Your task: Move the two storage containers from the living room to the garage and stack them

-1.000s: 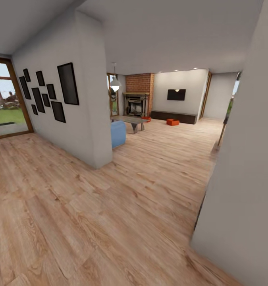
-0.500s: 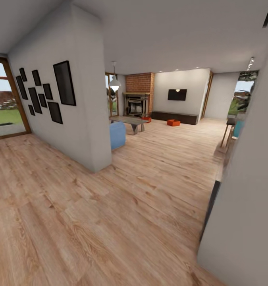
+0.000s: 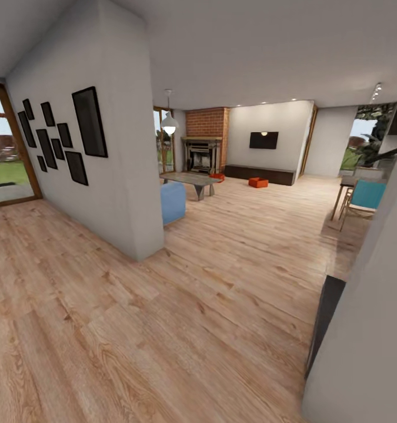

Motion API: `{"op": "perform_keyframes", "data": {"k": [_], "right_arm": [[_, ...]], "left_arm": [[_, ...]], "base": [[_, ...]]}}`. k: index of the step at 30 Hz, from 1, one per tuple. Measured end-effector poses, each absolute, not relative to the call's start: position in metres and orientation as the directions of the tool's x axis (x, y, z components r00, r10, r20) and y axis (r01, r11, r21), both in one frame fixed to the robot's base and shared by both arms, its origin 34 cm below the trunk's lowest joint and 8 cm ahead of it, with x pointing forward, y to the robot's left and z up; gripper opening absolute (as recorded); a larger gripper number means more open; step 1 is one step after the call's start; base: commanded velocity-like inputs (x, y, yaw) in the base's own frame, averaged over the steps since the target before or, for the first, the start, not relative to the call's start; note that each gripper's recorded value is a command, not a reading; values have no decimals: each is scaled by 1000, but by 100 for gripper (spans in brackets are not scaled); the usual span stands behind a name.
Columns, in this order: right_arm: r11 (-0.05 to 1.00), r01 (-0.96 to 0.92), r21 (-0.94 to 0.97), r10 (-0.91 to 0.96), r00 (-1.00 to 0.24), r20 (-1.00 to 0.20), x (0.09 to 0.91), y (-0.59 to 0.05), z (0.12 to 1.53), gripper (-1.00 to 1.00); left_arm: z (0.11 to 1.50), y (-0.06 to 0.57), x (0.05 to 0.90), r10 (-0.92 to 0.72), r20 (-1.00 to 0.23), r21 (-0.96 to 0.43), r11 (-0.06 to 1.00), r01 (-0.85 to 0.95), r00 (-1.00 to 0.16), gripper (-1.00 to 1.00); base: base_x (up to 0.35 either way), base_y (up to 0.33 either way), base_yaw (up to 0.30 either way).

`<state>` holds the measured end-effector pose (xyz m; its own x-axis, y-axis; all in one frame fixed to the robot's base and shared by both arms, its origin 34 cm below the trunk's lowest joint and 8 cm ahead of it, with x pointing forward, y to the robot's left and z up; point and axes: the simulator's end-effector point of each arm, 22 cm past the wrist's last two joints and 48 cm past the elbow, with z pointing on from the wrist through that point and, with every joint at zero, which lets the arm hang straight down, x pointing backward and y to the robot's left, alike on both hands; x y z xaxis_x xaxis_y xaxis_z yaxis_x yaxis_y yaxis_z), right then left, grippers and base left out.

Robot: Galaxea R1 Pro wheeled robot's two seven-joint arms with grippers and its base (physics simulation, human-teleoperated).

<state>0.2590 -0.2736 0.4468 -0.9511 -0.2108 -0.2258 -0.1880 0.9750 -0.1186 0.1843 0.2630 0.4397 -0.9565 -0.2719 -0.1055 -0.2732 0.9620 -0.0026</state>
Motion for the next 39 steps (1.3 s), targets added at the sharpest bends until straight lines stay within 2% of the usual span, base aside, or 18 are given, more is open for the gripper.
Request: {"op": "perform_keyframes", "data": {"k": [39], "right_arm": [[975, -188, -118, -211, -951, -226, 259, -274, 447, 100]], "left_arm": [[440, 263, 184, -272, -105, -3, 962, -273, -957, 100]], "base": [[322, 0, 0]]}}
